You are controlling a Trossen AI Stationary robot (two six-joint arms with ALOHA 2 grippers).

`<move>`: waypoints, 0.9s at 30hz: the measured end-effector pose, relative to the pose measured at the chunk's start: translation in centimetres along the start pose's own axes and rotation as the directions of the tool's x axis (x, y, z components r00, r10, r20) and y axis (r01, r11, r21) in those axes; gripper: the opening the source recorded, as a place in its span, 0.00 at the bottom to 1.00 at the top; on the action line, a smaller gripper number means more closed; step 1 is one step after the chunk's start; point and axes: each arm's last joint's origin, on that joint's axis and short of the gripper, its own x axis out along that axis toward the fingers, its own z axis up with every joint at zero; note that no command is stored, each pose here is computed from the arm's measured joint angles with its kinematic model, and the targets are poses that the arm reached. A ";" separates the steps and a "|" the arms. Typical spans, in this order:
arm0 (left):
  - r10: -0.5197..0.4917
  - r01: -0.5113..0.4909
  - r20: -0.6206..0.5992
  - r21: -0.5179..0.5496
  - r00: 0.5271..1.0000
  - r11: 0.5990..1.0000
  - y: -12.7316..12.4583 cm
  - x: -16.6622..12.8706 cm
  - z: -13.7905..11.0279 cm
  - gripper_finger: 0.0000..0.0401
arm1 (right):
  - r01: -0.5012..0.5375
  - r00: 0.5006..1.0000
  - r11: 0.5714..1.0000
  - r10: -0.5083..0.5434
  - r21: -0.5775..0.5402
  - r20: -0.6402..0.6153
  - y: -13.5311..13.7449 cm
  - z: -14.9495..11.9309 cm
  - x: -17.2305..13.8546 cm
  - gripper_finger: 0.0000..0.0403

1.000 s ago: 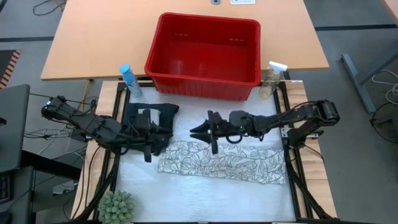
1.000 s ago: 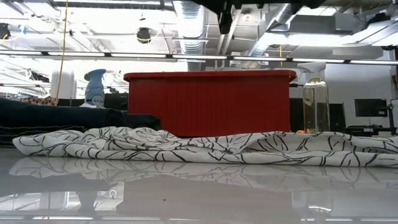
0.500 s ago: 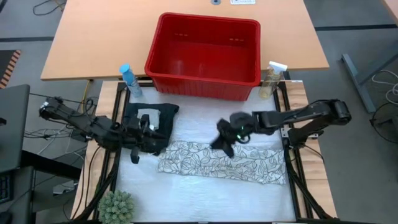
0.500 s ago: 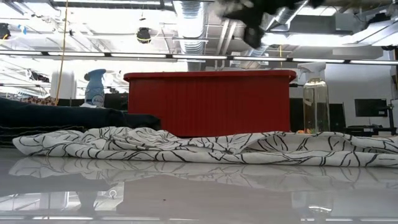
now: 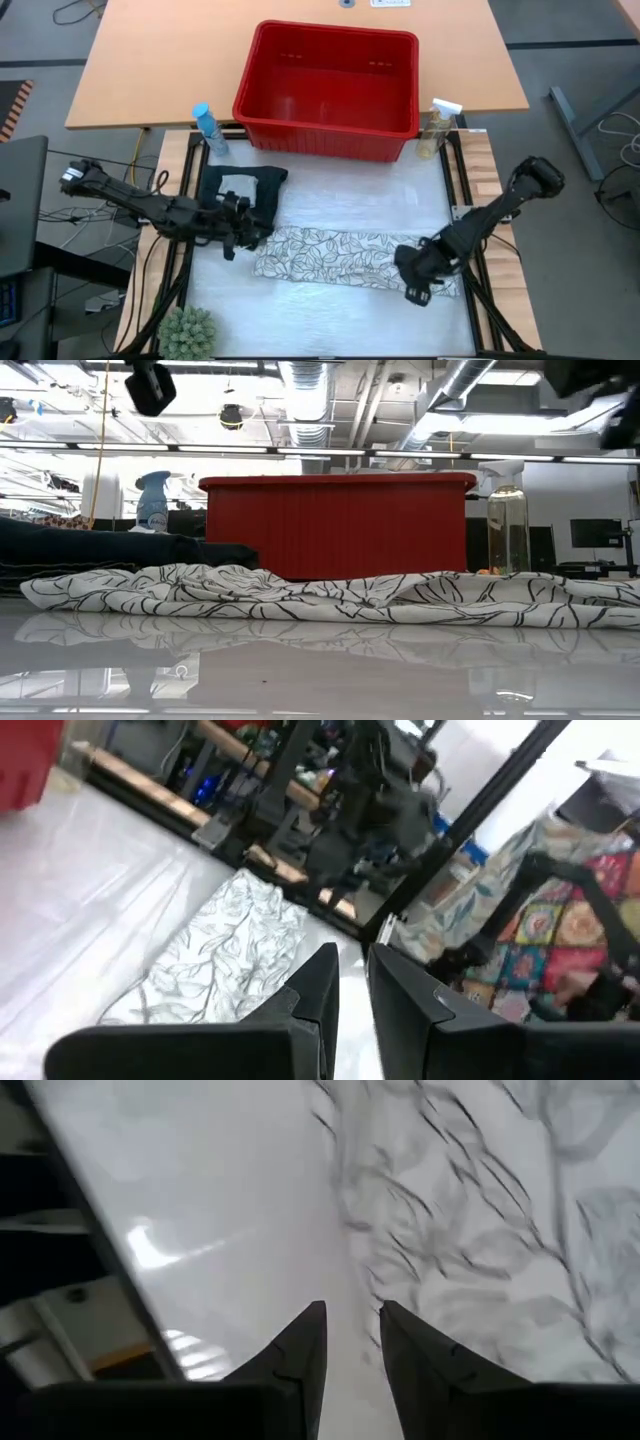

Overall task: Fold Laundry from Bin
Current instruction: Fold the white patterned shirt

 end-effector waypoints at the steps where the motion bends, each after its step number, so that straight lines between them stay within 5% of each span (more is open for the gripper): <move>1: 0.001 -0.001 0.014 -0.008 1.000 1.000 0.0 0.2 0.1 0.12 | 0.026 1.000 1.000 -0.026 0.005 -0.014 0.1 -0.6 0.1 0.30; 8: 0.073 -0.073 0.008 -0.041 0.997 0.997 1.3 1.5 -0.1 0.16 | 0.144 0.988 0.988 -0.142 0.045 -0.063 0.4 -2.5 0.9 0.33; 17: 0.057 -0.062 -0.056 -0.102 0.997 0.993 1.8 2.4 -0.7 0.33 | 0.233 0.959 0.972 -0.229 0.004 -0.167 0.4 -2.4 3.5 0.53; 27: 0.078 -0.083 -0.044 -0.128 0.996 0.988 1.9 2.4 -0.7 0.39 | 0.296 0.923 0.946 -0.319 -0.134 -0.215 0.7 -2.4 6.5 0.49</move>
